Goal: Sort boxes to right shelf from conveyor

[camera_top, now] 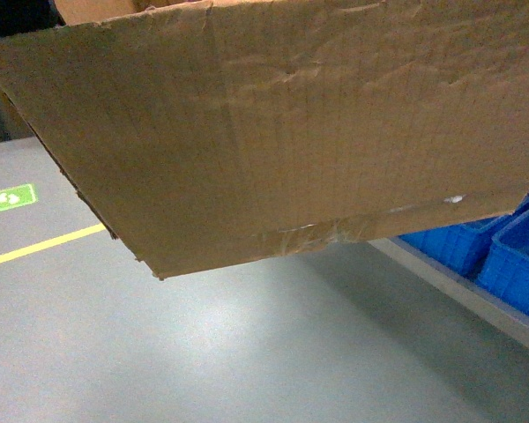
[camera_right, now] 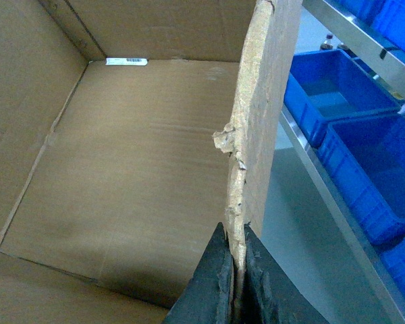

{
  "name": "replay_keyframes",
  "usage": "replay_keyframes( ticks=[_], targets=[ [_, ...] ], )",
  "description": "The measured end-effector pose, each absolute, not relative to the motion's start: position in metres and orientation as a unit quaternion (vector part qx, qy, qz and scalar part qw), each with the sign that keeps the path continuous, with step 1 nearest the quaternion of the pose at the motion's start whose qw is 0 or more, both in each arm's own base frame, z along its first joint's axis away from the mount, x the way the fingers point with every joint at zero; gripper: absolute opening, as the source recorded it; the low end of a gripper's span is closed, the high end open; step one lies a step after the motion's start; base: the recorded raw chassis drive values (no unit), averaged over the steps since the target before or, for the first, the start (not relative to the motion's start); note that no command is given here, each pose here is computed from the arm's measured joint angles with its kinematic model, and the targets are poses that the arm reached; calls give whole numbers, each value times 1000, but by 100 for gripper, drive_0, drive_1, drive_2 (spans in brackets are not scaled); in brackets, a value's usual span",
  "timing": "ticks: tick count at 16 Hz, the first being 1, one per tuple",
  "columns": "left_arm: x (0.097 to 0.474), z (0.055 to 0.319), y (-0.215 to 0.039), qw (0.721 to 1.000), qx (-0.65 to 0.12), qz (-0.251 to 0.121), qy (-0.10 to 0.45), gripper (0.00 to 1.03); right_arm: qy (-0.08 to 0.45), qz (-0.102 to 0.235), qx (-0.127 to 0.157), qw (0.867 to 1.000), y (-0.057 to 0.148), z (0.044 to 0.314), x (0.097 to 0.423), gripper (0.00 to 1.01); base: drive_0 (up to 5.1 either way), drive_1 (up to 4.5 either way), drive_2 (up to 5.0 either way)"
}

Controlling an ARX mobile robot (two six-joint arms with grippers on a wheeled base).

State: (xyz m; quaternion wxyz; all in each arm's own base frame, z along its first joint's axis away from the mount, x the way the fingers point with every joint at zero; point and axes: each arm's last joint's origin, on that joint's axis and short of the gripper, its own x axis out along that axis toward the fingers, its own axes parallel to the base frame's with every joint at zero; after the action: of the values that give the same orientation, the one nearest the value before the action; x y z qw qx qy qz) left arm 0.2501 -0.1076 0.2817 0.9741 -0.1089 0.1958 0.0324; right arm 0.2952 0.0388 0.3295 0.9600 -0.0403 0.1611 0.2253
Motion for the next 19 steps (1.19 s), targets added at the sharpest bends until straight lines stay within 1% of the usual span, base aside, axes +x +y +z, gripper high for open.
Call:
replay_keyframes(
  ticks=[19],
  targets=[
    [250,282,-108,974,-109,32,196,2,161,225,-40,960,39,330,295,2,-135,-135,-135]
  ],
)
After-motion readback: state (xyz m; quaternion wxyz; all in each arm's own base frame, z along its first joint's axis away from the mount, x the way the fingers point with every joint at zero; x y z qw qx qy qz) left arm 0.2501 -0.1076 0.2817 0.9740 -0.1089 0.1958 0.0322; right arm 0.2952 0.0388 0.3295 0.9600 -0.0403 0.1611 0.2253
